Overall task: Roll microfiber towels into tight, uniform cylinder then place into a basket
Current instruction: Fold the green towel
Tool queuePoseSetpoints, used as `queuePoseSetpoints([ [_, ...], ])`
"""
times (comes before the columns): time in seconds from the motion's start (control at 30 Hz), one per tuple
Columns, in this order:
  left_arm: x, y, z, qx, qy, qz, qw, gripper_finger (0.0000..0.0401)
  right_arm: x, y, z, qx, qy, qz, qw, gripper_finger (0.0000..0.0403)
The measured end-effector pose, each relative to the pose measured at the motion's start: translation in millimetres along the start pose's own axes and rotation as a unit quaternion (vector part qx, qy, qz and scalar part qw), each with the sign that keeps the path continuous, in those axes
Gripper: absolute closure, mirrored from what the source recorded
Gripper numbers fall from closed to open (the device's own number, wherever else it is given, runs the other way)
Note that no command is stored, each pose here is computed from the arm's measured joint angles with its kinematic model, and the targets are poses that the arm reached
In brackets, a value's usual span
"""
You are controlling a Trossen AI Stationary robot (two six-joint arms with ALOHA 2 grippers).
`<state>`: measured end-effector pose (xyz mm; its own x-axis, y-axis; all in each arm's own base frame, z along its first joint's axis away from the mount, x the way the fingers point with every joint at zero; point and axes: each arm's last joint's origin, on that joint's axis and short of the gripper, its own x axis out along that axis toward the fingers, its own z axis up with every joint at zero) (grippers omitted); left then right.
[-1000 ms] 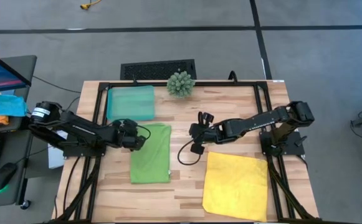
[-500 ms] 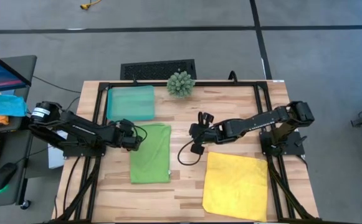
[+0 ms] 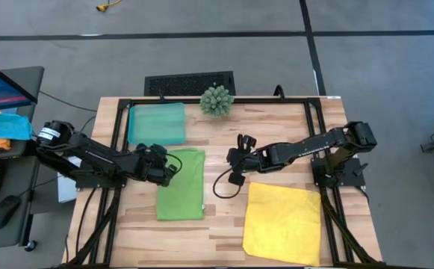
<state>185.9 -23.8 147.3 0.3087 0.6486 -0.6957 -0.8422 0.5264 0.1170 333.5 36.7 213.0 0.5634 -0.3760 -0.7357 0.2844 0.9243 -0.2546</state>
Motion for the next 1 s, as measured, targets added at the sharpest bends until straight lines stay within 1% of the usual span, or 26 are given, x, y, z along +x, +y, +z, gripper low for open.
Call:
queuePoseSetpoints([
  [0.1,1,-5,0,0.001,0.009,-0.033,0.999,0.0401,0,0,0,0.000,0.000,0.000,1.000,0.0340],
  [0.17,3,-4,-3,0.001,0.014,-0.039,0.999,0.0401,0,0,0,0.000,0.000,0.000,1.000,0.0340],
  [0.3,6,-1,-8,-0.003,0.022,-0.032,0.999,0.0401,0,0,0,0.000,0.000,0.000,1.000,0.0340],
  [0.6,17,9,-15,-0.025,0.071,-0.026,0.997,0.0401,0,0,0,0.000,-0.001,0.000,1.000,0.0340],
  [0.8,19,11,-14,-0.028,0.062,-0.015,0.998,0.0401,0,0,0,0.000,-0.001,0.000,1.000,0.0340],
  [1.0,19,11,-15,-0.030,0.071,-0.016,0.997,0.0401,0,0,0,0.000,-0.001,0.000,1.000,0.0340],
])
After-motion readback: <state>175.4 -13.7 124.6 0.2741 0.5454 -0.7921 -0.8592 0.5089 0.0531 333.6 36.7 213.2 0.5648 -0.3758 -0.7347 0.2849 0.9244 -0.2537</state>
